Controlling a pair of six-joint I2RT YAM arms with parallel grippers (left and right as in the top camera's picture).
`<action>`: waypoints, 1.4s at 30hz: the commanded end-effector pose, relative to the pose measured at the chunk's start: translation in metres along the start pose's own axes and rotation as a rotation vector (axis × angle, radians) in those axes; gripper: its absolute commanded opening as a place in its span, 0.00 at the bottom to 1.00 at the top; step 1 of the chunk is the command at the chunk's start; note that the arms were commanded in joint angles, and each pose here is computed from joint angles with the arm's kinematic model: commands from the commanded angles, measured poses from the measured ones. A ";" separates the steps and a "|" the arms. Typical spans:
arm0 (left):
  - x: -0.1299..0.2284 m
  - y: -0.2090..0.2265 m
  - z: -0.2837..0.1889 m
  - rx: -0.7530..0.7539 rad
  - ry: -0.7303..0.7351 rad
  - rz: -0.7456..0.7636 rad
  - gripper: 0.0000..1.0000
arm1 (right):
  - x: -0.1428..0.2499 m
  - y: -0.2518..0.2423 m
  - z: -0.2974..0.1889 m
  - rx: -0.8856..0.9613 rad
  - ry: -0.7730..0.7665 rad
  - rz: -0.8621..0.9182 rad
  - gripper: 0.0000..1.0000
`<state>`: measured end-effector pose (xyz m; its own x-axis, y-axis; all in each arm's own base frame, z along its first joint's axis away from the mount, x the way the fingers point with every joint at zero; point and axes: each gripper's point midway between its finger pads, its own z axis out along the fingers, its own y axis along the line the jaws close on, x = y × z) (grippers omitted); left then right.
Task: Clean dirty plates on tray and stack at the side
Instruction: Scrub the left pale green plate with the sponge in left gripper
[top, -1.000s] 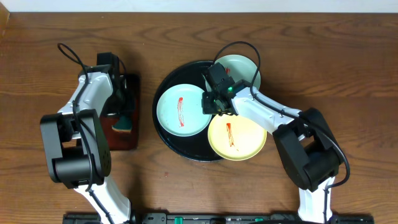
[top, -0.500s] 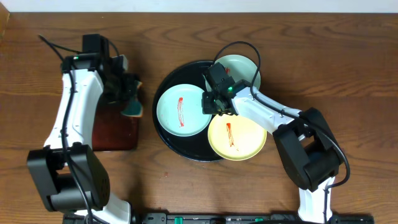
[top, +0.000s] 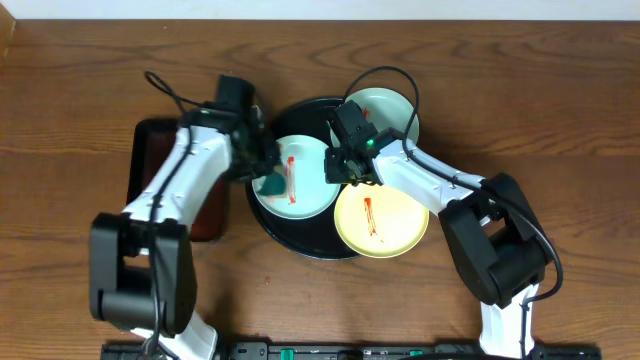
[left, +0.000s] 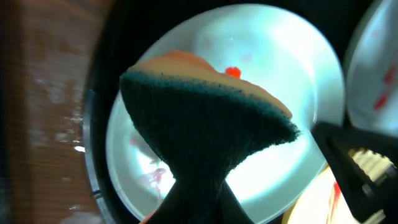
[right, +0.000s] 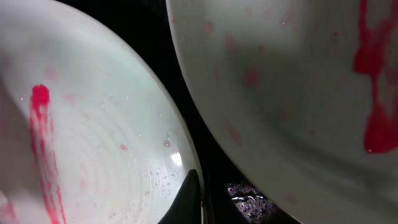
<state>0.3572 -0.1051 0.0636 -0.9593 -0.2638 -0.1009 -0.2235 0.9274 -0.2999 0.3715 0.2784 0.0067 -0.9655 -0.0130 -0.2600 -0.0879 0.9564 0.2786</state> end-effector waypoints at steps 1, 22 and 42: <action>0.007 0.003 0.021 -0.089 -0.016 -0.087 0.07 | 0.014 -0.004 0.015 0.018 0.051 -0.004 0.01; -0.035 -0.012 0.077 -0.151 -0.219 -0.024 0.07 | 0.015 -0.004 0.015 0.021 0.056 -0.005 0.01; 0.059 -0.033 0.077 0.048 0.222 0.326 0.07 | 0.016 -0.004 0.015 0.022 0.058 -0.006 0.01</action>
<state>0.3589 -0.1489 0.0117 -0.9928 -0.0053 -0.1197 0.0217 0.9745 -0.2235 0.3721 0.2753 0.0064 -0.9672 0.0043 -0.2538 -0.0673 0.9597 0.2728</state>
